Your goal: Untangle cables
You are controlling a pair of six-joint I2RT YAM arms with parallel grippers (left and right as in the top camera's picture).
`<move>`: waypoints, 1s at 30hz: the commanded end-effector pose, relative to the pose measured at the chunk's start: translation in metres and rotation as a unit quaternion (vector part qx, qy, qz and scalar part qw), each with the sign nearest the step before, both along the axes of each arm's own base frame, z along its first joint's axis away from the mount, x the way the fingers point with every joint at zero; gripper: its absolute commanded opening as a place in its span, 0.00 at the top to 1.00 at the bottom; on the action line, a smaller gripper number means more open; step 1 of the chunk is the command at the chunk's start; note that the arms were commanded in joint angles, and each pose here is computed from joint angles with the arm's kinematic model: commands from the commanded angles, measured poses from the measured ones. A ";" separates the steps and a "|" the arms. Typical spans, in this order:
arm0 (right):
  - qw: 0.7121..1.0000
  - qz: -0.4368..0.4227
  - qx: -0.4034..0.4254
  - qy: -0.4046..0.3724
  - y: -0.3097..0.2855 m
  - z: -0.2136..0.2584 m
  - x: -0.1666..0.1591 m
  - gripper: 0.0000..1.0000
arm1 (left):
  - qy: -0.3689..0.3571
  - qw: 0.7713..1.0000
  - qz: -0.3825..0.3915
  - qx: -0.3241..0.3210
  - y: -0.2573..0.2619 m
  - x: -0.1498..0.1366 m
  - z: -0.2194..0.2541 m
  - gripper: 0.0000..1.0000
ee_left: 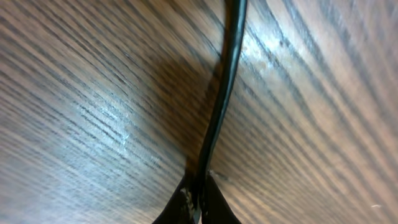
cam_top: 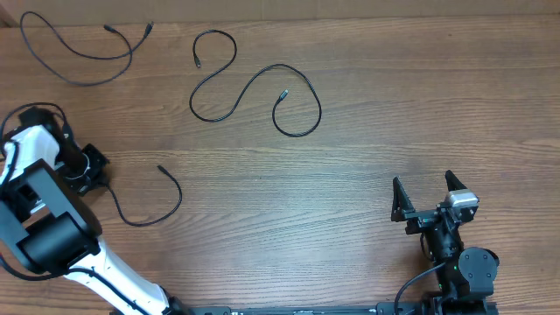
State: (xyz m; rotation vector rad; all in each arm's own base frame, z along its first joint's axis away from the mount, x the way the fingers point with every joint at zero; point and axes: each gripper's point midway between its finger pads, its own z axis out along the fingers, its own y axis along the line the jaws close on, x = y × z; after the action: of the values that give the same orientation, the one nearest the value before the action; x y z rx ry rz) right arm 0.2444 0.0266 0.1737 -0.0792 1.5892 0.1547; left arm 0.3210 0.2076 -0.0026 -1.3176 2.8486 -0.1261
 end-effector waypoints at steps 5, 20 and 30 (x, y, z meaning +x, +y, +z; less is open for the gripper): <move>1.000 -0.005 -0.004 -0.002 -0.002 -0.002 0.000 0.00 | -0.156 0.943 0.164 -0.245 -0.014 0.040 0.018 0.96; 1.000 -0.005 -0.004 -0.002 -0.002 -0.002 0.000 0.00 | -0.246 0.889 0.259 -0.286 0.043 0.059 0.073 0.41; 1.000 -0.005 -0.004 -0.002 -0.002 -0.002 0.000 0.00 | -0.200 0.938 0.164 -0.232 0.010 0.063 0.054 0.25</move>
State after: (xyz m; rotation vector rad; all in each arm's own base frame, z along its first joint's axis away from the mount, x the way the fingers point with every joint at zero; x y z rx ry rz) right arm 0.2444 0.0266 0.1736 -0.0792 1.5896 0.1547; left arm 0.3717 0.2348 0.0530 -1.7252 2.1796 -1.0362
